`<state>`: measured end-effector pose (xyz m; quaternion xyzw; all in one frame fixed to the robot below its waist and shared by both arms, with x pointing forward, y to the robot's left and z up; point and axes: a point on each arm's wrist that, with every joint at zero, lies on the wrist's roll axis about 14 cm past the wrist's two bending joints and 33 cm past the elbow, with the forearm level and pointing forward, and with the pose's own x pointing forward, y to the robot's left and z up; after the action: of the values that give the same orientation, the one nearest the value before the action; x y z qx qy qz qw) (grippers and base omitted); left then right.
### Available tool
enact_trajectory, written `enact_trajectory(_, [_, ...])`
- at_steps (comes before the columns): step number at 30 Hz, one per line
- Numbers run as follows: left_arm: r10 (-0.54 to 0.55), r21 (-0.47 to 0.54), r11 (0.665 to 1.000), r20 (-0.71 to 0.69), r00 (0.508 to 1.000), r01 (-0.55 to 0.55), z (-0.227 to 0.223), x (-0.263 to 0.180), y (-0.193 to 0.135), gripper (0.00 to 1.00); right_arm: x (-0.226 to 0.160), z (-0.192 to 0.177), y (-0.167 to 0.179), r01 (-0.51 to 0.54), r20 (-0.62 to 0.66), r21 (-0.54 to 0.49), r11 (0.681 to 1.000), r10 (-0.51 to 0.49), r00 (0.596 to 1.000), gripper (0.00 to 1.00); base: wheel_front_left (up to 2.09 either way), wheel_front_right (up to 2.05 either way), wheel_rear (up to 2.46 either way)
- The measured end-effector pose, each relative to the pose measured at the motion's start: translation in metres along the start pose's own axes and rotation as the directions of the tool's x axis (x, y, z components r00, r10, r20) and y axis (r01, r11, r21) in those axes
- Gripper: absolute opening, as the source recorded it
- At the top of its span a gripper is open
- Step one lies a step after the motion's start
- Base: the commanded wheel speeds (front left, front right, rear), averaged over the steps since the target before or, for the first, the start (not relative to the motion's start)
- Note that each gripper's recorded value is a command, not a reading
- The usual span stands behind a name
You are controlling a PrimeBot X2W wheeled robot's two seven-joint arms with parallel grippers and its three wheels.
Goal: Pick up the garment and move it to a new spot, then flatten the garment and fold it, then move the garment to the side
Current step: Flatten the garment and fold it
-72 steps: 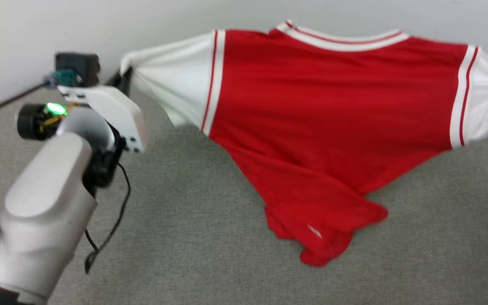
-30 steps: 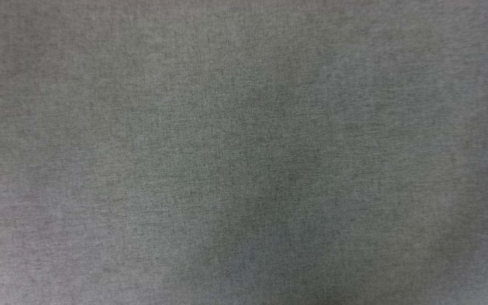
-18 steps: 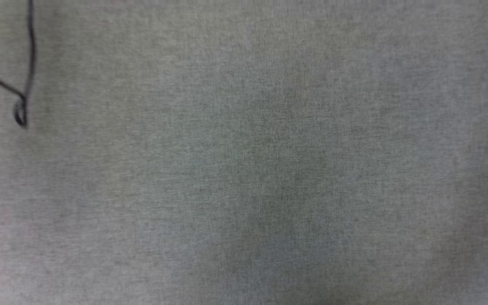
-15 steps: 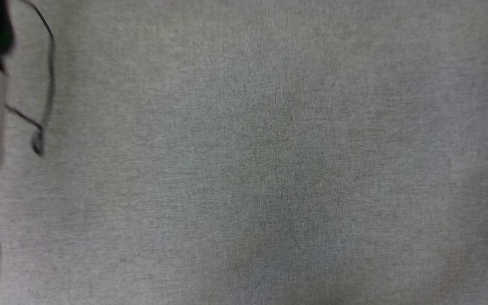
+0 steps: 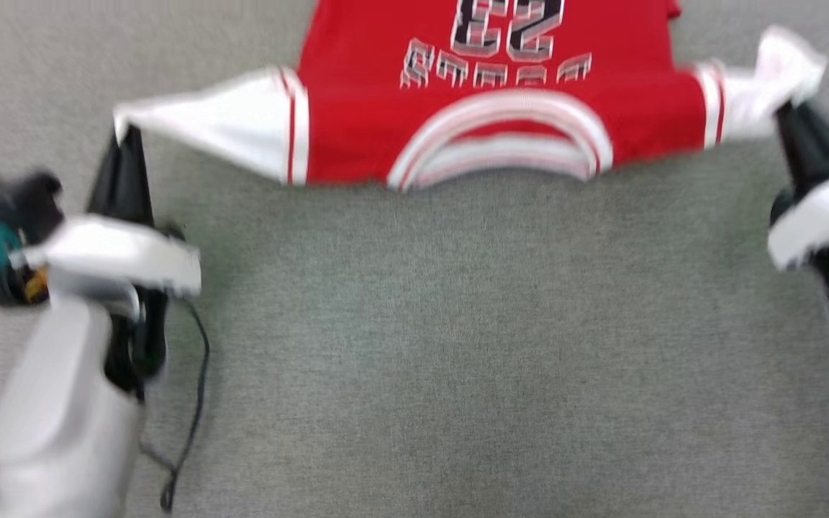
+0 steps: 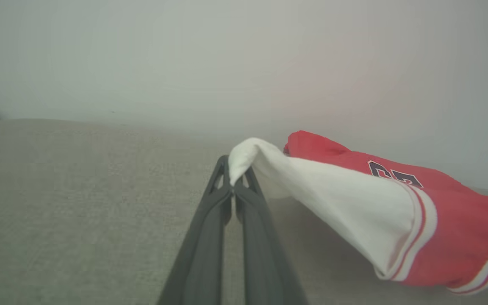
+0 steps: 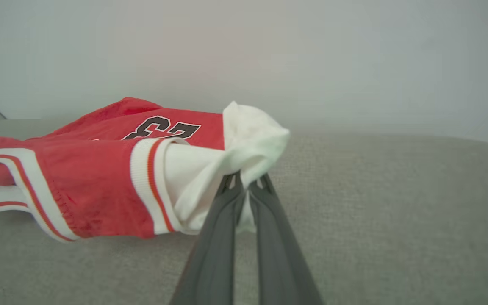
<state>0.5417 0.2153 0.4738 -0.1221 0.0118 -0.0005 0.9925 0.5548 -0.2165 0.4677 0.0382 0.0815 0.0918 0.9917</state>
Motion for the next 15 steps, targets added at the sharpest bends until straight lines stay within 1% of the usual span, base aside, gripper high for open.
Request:
enact_trajectory(8, [0.06,0.015,0.998,-0.054,0.997,-0.059,-0.011,-0.086,0.013,0.0,-0.076,-0.027,0.001,0.033,-0.087,0.044,0.998,-0.029,0.996,0.0,0.0,0.0,0.0])
enact_trajectory(15, [0.125,0.024,0.992,-0.121,0.985,-0.123,-0.023,-0.157,0.027,0.0,-0.144,-0.06,0.016,0.057,-0.185,0.099,0.993,-0.037,0.982,0.0,0.0,0.0,0.0])
